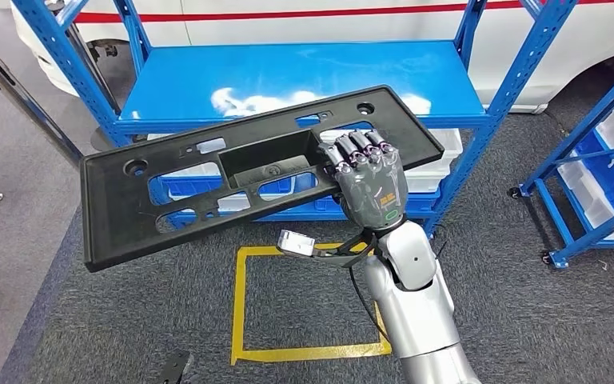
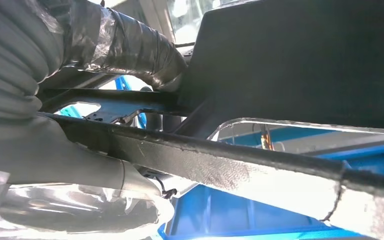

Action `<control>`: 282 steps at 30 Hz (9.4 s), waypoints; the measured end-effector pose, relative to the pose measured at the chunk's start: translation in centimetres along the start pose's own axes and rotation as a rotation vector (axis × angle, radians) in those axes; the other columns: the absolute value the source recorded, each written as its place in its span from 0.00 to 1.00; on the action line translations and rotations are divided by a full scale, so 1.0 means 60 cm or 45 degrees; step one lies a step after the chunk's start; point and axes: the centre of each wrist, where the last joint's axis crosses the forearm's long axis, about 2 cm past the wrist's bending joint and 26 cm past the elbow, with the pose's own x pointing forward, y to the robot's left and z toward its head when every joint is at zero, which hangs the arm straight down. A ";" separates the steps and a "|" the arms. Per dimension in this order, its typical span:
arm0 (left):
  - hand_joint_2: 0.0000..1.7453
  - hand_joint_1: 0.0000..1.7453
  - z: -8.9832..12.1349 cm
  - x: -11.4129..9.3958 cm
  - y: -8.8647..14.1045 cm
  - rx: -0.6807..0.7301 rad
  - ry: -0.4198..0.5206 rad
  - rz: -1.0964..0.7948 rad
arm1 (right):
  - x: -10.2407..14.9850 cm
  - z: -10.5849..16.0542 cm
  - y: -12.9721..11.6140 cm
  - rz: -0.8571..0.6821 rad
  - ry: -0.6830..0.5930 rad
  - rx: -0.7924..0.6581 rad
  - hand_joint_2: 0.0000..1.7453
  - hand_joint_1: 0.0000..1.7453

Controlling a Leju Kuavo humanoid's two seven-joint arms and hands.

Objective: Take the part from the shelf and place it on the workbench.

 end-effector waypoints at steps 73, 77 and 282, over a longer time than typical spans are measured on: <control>1.00 0.00 -0.004 0.013 -0.022 -0.075 0.004 -0.033 | -0.001 0.044 0.015 0.025 0.024 0.131 1.00 1.00; 1.00 0.00 -0.004 0.014 -0.024 -0.080 0.006 -0.040 | -0.006 0.048 0.015 0.036 0.029 0.137 1.00 1.00; 1.00 0.00 -0.003 0.014 -0.032 -0.092 -0.081 -0.040 | -0.012 0.057 0.042 -0.123 -0.080 0.212 1.00 1.00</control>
